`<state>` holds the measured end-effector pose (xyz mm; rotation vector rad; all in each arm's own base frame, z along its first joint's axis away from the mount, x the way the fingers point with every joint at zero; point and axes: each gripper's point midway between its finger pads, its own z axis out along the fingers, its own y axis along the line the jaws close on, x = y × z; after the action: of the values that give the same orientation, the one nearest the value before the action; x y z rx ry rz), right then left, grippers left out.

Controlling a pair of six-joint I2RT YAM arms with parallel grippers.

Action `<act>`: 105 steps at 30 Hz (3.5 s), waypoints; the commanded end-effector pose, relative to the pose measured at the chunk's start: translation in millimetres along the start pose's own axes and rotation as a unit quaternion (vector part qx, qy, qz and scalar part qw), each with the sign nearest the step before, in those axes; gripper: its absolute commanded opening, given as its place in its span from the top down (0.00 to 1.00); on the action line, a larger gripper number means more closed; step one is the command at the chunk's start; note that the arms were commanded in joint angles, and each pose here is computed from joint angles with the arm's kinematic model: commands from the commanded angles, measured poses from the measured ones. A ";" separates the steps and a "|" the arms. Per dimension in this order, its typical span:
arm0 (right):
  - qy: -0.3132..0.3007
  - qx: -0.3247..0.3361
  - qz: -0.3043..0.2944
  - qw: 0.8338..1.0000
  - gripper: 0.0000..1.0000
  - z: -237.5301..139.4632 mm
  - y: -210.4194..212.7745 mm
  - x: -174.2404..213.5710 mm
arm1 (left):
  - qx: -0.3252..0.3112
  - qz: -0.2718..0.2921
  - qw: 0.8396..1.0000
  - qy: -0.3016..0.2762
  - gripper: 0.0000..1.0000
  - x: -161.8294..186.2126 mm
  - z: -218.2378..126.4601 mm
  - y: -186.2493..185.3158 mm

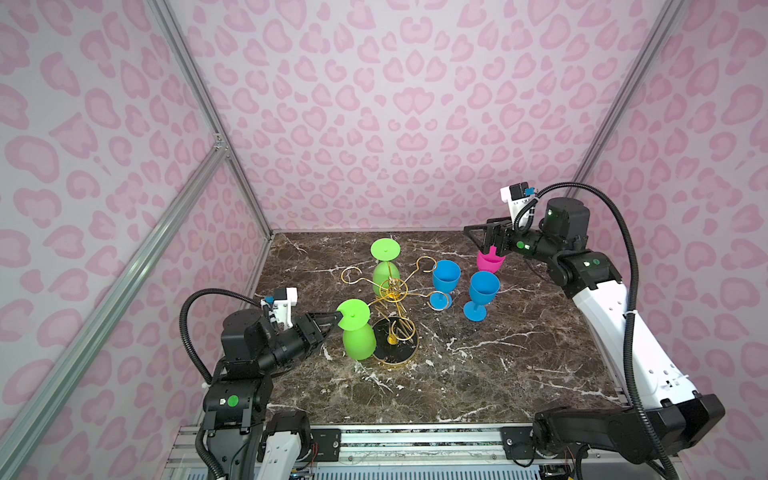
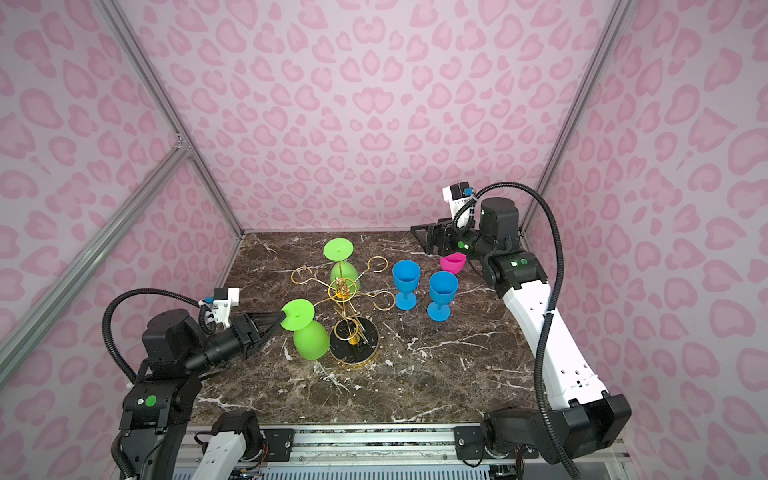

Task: Take the wine glass off the wine glass rack
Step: 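Close the left gripper on the foot of the nearer lime-green glass on the rack, then pull the lime-green glass off its rack hook toward the left arm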

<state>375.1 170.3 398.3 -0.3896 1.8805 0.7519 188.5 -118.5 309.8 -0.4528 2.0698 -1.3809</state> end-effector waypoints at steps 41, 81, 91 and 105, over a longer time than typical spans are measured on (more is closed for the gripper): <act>0.018 -0.003 0.008 1.000 0.07 10.3 -6.3 15.8 | 0.043 0.014 0.999 0.005 0.96 -11.2 3.7 -27.0; 0.023 0.009 0.001 1.000 0.07 5.1 -8.0 18.7 | 0.055 0.035 0.998 0.018 0.96 -27.3 28.5 -40.7; 0.025 0.010 0.000 1.000 0.07 6.4 -9.6 19.7 | 0.051 0.035 0.998 0.003 0.96 -37.2 32.4 -40.8; 0.030 0.012 -0.002 0.999 0.07 4.8 -9.8 19.5 | 0.024 0.056 0.998 -0.011 0.96 -35.8 23.1 -36.3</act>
<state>375.0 169.0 373.8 -0.3941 1.9537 0.7427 229.1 -132.0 342.4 -0.3477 2.0184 -1.3939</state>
